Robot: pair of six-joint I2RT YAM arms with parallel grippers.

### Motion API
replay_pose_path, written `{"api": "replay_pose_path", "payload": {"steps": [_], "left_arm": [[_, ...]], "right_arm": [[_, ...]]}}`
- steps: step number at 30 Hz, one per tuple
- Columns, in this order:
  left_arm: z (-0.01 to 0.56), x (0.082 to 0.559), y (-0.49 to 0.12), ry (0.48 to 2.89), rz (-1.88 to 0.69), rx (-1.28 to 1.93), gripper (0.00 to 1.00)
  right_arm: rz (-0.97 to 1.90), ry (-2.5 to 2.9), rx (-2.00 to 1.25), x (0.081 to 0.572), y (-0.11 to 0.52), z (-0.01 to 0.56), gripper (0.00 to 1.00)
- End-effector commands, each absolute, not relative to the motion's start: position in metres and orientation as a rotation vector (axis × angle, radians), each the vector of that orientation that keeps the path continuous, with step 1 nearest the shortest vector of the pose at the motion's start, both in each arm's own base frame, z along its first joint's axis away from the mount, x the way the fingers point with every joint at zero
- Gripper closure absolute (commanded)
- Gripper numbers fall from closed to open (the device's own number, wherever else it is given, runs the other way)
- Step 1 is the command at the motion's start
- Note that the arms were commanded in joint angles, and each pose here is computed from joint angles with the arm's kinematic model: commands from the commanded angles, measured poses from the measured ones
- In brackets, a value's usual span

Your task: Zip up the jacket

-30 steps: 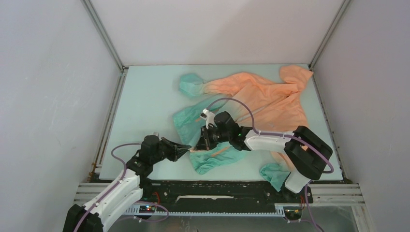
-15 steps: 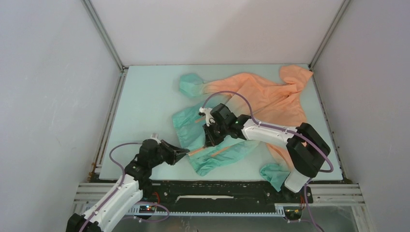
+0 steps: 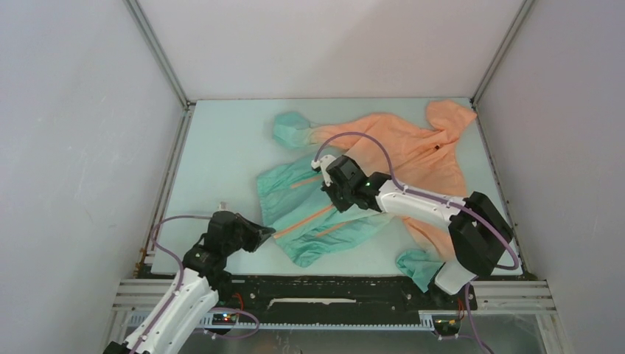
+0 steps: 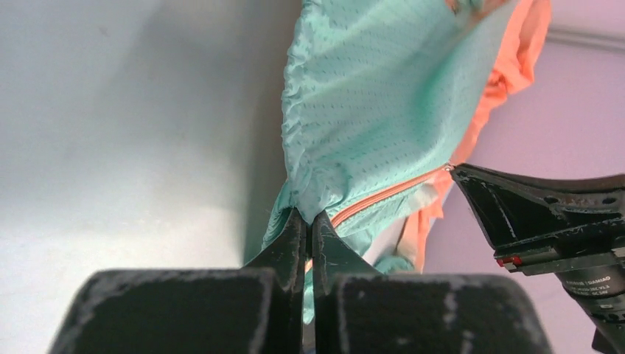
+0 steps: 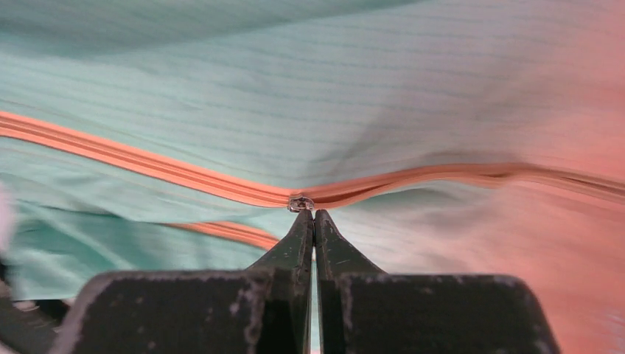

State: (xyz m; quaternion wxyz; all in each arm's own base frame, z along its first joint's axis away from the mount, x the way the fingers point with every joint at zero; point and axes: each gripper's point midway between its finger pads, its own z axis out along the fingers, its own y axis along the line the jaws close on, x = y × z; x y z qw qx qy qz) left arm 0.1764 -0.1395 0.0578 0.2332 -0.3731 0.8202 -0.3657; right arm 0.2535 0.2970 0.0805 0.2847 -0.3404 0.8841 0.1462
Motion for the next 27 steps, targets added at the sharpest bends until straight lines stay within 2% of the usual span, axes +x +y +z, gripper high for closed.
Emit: {"api": "replay_pose_path", "payload": {"steps": [1,7,17,23,27], "left_arm": [[0.045,0.182,-0.103,2.227,-0.763,-1.131,1.0],[0.035,0.187,-0.101,2.233,-0.742,-1.142,1.0],[0.023,0.183,-0.098,2.296,-0.672,-1.03,1.0],[0.015,0.177,-0.095,2.362,-0.603,-0.978,1.0],[0.016,0.18,-0.093,2.368,-0.575,-0.966,1.0]], "right_arm": [[-0.099,2.278,-0.875,0.317,0.212,0.101,1.0],[-0.477,2.188,-0.677,0.39,0.09,0.127,1.0],[-0.864,2.063,-0.419,0.493,-0.076,0.127,1.0],[-1.004,1.999,-0.381,0.523,-0.138,0.114,1.0],[-1.013,1.955,-0.377,0.538,-0.145,0.119,1.0]]}}
